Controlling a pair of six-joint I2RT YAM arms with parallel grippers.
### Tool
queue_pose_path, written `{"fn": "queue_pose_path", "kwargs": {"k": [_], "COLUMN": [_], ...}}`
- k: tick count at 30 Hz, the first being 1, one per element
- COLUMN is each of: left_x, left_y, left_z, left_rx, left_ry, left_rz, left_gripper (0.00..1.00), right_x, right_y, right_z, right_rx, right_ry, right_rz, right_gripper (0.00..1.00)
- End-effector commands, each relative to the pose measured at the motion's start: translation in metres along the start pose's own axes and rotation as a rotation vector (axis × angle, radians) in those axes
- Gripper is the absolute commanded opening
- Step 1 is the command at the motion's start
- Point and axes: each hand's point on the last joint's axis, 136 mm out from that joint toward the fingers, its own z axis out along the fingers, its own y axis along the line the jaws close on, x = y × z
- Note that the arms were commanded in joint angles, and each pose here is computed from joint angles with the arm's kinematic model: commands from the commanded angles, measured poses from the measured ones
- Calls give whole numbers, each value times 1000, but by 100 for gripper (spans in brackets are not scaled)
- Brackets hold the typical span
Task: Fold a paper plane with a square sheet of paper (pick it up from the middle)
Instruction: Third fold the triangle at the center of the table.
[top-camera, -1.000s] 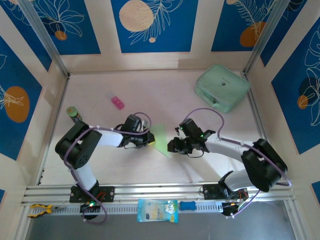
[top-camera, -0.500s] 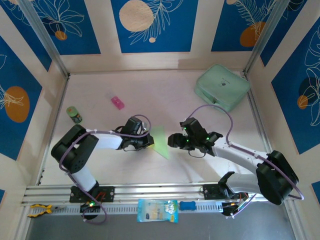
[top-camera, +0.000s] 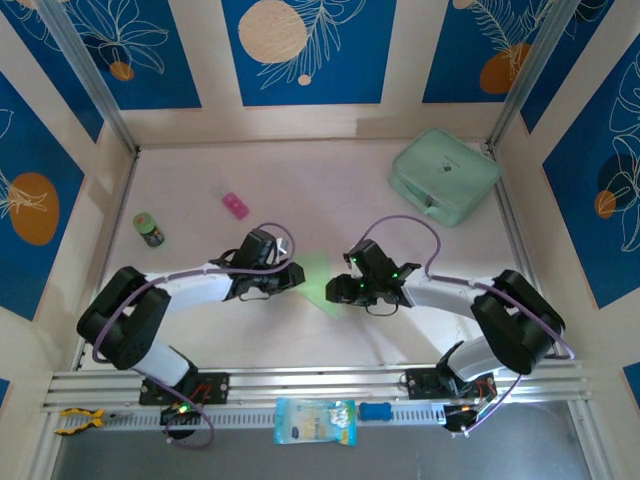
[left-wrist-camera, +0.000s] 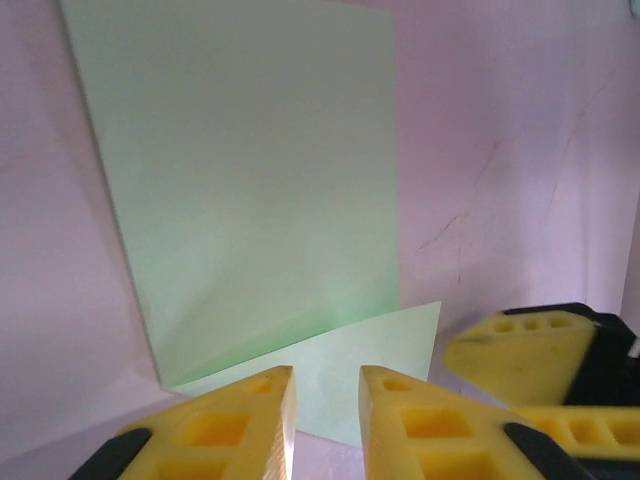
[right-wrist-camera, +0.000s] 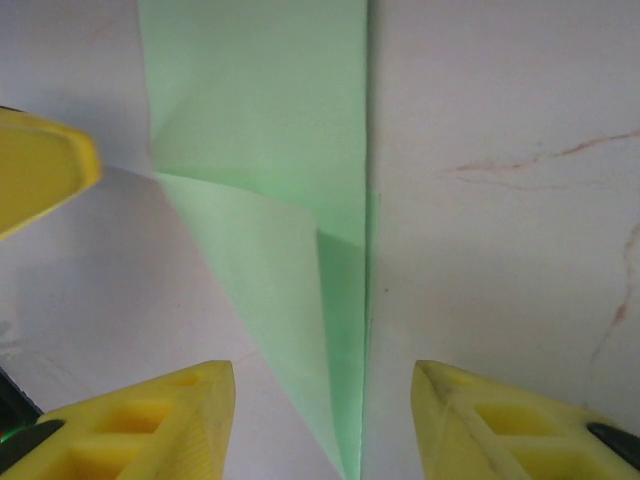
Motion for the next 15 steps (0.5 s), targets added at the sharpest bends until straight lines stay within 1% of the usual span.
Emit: {"fn": "queue_pose_path", "kwargs": {"k": [1, 5, 8, 10, 15], "left_x": [0, -7, -11, -14, -15], "left_y": [11, 13, 14, 14, 15], "left_z": [-9, -13, -12, -10, -8], "left_rx": [10, 47, 77, 95, 122], "left_ry": [-2, 6, 16, 25, 35], "left_rz": [-14, -40, -61, -79, -106], "left_gripper": [27, 30, 30, 31, 30], "right_x": [-12, -22, -28, -30, -33], "right_y": [20, 22, 22, 22, 20], "right_z": [2, 6, 8, 10, 11], "right_rx": [-92, -129, -143, -149, -148], "right_ry": [13, 20, 25, 26, 21], "right_rz": [-6, 1, 2, 5, 10], "right_gripper": [48, 41, 40, 36, 33]}}
